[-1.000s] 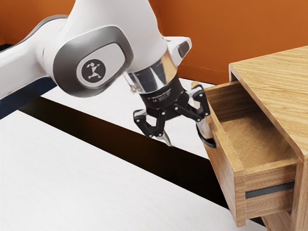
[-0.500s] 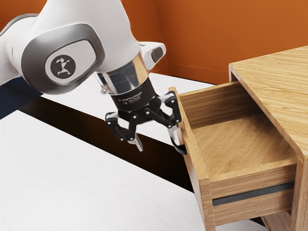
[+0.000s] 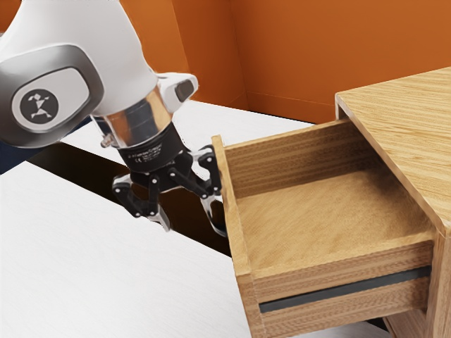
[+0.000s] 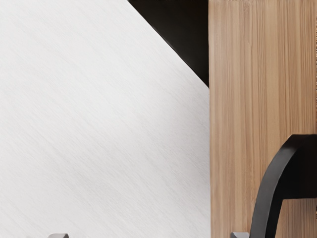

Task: Pull the drawer handle with one arm to open the drawer

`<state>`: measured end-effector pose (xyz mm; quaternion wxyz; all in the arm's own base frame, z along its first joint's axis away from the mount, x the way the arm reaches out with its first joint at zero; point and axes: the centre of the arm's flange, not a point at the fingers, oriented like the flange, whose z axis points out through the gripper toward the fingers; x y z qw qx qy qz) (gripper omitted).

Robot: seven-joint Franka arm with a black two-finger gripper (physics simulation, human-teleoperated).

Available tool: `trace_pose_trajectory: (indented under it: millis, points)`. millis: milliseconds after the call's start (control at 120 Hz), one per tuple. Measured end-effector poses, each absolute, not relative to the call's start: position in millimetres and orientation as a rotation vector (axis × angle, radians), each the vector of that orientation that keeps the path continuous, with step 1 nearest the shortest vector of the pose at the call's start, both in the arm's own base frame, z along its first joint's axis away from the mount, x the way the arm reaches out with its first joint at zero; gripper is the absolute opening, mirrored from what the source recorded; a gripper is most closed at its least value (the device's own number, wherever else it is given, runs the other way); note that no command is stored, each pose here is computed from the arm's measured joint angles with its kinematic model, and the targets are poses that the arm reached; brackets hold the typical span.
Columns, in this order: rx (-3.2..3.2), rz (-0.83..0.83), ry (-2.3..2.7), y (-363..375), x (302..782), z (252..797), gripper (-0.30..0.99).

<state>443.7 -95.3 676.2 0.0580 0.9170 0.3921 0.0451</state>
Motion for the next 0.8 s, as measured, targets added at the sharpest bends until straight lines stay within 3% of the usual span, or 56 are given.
trace_pose_trajectory:
  millis: [275,500,800]
  points:
    - [2.712,0.128,1.197,-57,413,686,0.46]
    - [2.625,0.239,1.158,-36,384,731,0.48]
    - [2.633,0.26,1.098,-55,382,750,0.64]
